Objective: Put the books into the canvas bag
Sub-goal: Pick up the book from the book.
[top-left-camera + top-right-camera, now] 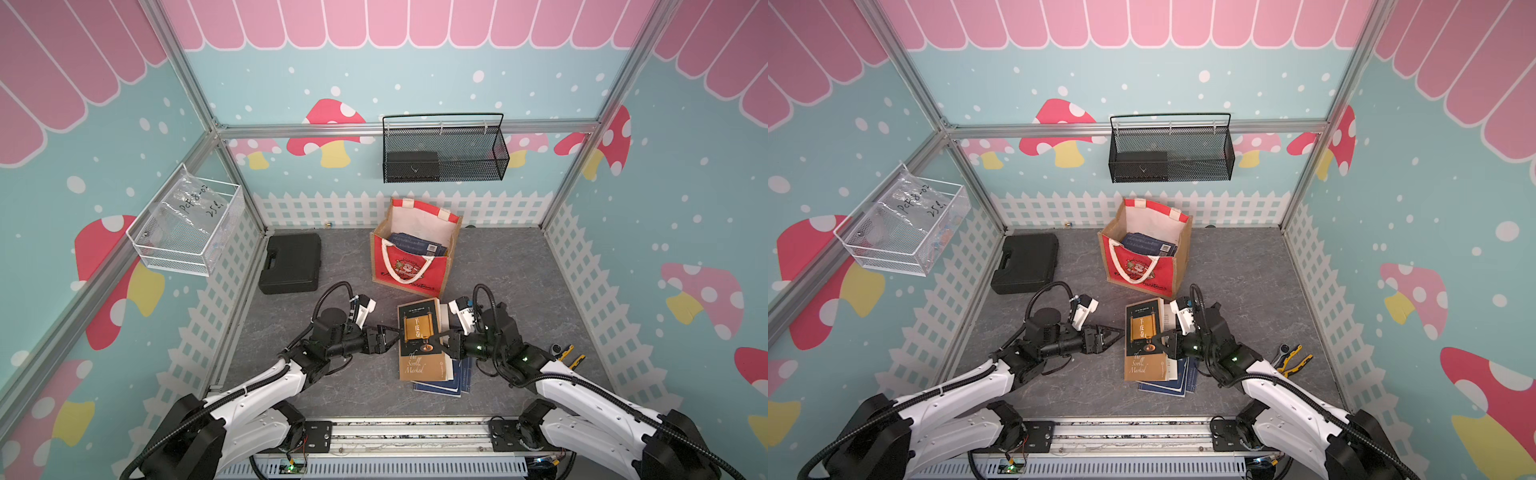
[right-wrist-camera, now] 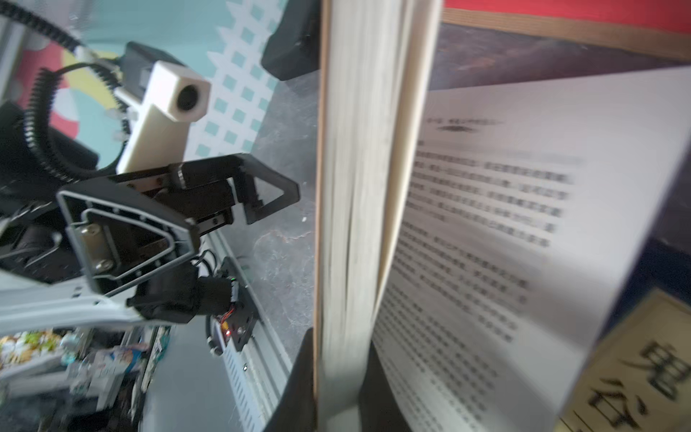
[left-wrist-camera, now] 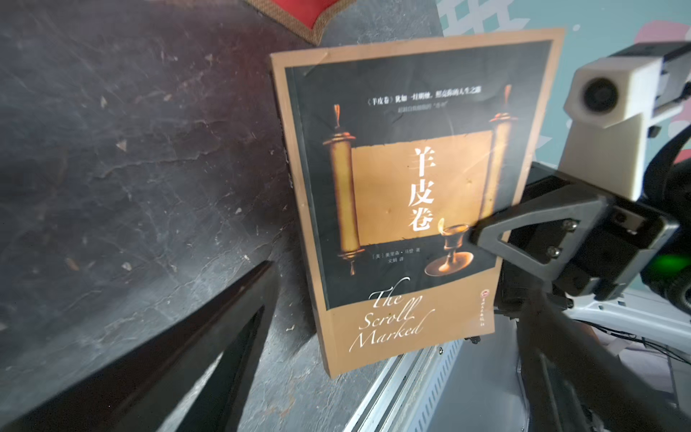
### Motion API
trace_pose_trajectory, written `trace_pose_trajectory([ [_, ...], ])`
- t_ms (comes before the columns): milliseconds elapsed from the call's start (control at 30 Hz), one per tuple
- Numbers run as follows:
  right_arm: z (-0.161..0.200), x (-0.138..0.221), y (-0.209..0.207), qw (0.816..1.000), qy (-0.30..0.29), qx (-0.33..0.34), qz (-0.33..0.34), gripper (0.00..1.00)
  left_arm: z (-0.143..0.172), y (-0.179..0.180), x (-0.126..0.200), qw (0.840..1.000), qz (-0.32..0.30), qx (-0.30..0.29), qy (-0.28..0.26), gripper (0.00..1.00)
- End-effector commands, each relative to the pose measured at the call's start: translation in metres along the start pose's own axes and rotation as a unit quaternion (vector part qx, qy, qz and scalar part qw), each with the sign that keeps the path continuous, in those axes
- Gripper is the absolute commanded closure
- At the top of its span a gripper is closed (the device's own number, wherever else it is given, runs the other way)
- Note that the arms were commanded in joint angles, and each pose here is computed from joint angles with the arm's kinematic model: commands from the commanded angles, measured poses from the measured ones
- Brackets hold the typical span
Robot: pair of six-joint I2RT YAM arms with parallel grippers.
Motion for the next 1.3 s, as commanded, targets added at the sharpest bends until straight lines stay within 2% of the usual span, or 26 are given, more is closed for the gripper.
trace_pose_trajectory([
  [0,-0.031,0.009,0.053,0.985,-0.010,0.107,-0.138,0.99,-0.009,-0.004,0.013,0.999,-0.035,-0.008,0.002,0.01],
  [133,-0.038,0.011,0.069,0.972,0.001,0.138,-0.189,1.00,-0.027,-0.018,0.038,0.996,-0.088,-0.021,0.008,0.01],
  [267,-0.046,0.018,0.082,0.958,0.002,0.166,-0.234,1.00,-0.041,-0.026,0.066,0.993,-0.114,-0.018,0.023,0.01],
  [400,-0.056,0.029,0.094,0.944,-0.005,0.193,-0.266,1.00,-0.047,-0.042,0.082,0.997,-0.053,0.004,0.051,0.01],
  [600,-0.070,0.047,0.098,0.932,-0.016,0.197,-0.305,1.00,-0.038,-0.066,0.084,0.995,0.026,-0.005,0.097,0.01],
  [733,-0.073,0.047,0.095,0.928,0.000,0.178,-0.328,1.00,-0.036,-0.088,0.088,0.991,0.091,-0.016,0.099,0.02],
  [800,-0.070,0.049,0.098,0.922,0.010,0.175,-0.346,1.00,-0.037,-0.090,0.088,0.990,0.097,-0.017,0.097,0.03],
  [900,-0.067,0.051,0.100,0.916,0.020,0.173,-0.362,1.00,-0.035,-0.086,0.084,0.989,0.099,-0.011,0.107,0.10],
  [967,-0.066,0.051,0.100,0.914,0.026,0.169,-0.368,1.00,-0.035,-0.086,0.081,0.988,0.104,-0.007,0.117,0.21],
  [1033,-0.064,0.050,0.099,0.914,0.029,0.164,-0.370,1.00,-0.035,-0.087,0.078,0.987,0.106,-0.007,0.123,0.38],
  [1067,-0.063,0.049,0.098,0.915,0.031,0.160,-0.370,1.00,-0.035,-0.087,0.077,0.986,0.107,-0.008,0.125,0.42],
  [1267,-0.050,0.041,0.096,0.915,0.053,0.138,-0.375,1.00,-0.026,-0.093,0.069,0.981,0.116,-0.016,0.155,0.56],
])
Point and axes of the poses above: each gripper's point midway between its finger pads, its own x axis back along the fingers, its own y axis along the line the jaws close on, z = x × y, the point moved 1 cm from there along x, back along the fingers, and after that the axes turned 11 degrees about x, right-handed, at the moved point
